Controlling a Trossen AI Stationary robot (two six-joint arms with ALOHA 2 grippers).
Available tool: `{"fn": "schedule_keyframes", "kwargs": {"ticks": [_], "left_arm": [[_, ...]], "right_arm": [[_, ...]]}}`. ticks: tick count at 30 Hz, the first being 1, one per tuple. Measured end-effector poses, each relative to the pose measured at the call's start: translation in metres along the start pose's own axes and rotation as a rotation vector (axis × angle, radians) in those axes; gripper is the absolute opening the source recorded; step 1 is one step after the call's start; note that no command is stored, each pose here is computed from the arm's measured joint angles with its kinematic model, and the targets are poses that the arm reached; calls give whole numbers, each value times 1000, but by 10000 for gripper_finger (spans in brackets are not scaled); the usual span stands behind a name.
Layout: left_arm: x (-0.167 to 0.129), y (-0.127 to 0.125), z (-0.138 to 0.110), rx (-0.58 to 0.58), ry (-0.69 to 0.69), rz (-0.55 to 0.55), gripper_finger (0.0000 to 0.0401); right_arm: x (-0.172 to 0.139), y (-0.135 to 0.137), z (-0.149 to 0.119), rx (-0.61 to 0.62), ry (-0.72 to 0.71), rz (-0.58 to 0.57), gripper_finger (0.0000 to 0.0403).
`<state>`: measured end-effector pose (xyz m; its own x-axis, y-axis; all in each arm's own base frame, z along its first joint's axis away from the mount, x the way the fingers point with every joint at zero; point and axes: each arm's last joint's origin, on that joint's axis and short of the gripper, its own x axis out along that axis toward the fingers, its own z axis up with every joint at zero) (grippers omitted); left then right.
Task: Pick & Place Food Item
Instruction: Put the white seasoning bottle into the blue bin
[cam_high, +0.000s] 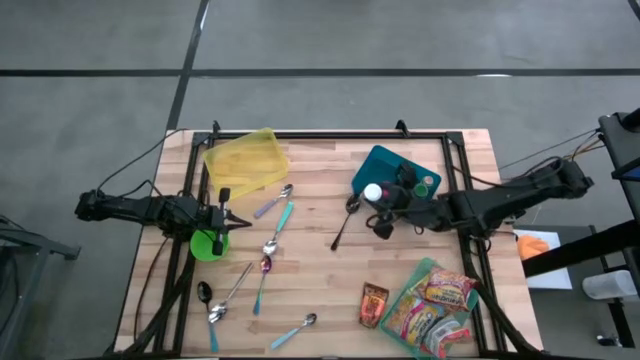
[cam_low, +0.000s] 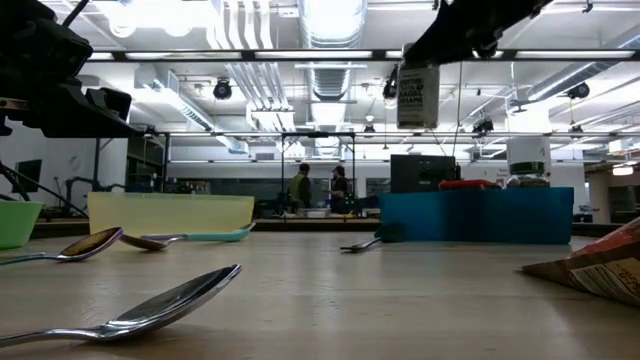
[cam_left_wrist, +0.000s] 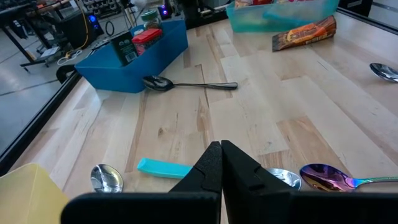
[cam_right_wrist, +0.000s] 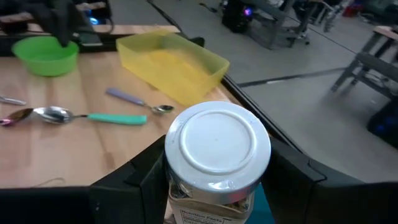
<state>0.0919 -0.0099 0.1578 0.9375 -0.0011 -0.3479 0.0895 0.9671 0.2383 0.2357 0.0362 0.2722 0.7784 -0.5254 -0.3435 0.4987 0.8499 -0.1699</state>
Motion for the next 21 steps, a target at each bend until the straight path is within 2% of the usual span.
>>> {"fn": "schedule_keyframes", "kwargs": {"ticks": [9, 15, 21], "left_arm": [[0, 0, 0, 0, 0, 0, 0], [0, 0, 0, 0, 0, 0, 0], [0, 0, 0, 0, 0, 0, 0]], "right_arm": [[21, -23, 0, 90, 32, -114, 196], [41, -41, -6, 113, 92, -141, 196], [59, -70, -9, 174, 141, -153, 196]]}}
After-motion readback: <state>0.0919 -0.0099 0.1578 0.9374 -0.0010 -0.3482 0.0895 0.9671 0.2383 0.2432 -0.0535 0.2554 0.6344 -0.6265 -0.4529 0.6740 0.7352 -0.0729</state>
